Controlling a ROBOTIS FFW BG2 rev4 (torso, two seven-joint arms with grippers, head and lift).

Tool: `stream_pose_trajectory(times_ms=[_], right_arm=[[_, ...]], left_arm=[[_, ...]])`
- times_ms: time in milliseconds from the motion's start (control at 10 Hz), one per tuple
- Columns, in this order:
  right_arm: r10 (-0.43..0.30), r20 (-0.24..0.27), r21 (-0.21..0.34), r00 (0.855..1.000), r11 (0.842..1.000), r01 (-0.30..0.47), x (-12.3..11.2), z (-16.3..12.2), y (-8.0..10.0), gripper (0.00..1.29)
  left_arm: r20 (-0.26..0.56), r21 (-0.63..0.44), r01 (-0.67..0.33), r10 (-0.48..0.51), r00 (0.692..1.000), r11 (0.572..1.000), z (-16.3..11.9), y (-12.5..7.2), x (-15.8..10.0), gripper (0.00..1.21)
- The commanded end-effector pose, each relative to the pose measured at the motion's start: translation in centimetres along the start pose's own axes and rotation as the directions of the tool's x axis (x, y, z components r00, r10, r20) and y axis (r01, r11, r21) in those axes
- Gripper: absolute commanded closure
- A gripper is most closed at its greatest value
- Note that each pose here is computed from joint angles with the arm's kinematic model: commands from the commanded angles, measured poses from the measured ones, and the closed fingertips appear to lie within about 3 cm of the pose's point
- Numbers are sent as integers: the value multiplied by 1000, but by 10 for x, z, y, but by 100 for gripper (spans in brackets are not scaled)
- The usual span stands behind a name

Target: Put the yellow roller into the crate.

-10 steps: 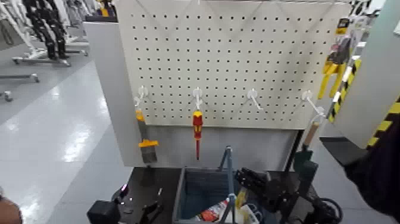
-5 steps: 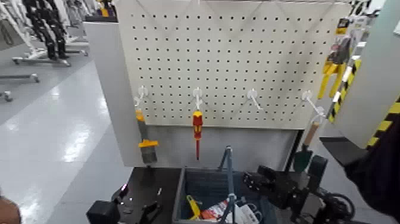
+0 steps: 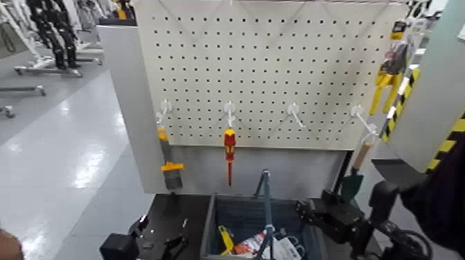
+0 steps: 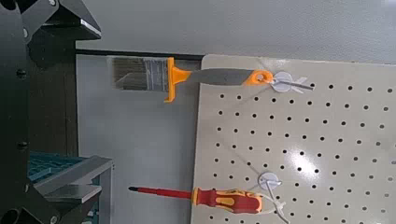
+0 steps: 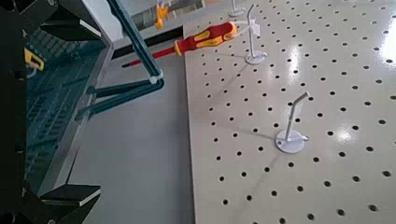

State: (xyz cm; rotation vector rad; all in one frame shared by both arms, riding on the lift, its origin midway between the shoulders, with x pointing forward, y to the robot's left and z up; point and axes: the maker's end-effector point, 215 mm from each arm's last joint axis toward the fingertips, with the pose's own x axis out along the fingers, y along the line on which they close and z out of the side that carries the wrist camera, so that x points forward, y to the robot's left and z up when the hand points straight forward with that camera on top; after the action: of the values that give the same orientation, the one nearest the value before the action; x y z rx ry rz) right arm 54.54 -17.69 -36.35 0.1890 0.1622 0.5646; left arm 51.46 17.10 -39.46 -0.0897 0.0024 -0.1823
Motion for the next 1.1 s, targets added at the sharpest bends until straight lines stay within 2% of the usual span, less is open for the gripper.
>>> stream_pose_trajectory(times_ms=[100, 400, 500, 600, 800, 900, 1100], right_arm=[[-106, 47, -39, 993, 993, 108, -19, 1, -3, 14], [-266, 129, -45, 955, 961, 274, -44, -7, -4, 14], [-332, 165, -45, 929, 938, 343, -56, -7, -6, 14], [-372, 191, -52, 909, 920, 387, -65, -8, -6, 14], [-418, 214, -66, 883, 896, 440, -78, -11, -4, 14], [-429, 226, -72, 875, 888, 454, -83, -14, -2, 14], [-462, 259, -72, 848, 866, 494, -94, -16, 1, 14]], left_arm=[[1, 0, 0, 0, 1000, 1000, 1, 0, 0, 14], [0, 0, 0, 0, 1000, 1000, 0, 0, 0, 14], [-2, 0, 0, 0, 1000, 1000, -1, 0, 0, 14], [-2, 0, 0, 0, 1000, 1000, -1, 0, 0, 14], [-2, 1, 2, -2, 1000, 1000, -1, 0, 0, 14], [-5, 1, 2, -2, 1000, 1000, -2, 0, 0, 14], [-5, 1, 3, -3, 1000, 1000, -2, -1, 0, 14]])
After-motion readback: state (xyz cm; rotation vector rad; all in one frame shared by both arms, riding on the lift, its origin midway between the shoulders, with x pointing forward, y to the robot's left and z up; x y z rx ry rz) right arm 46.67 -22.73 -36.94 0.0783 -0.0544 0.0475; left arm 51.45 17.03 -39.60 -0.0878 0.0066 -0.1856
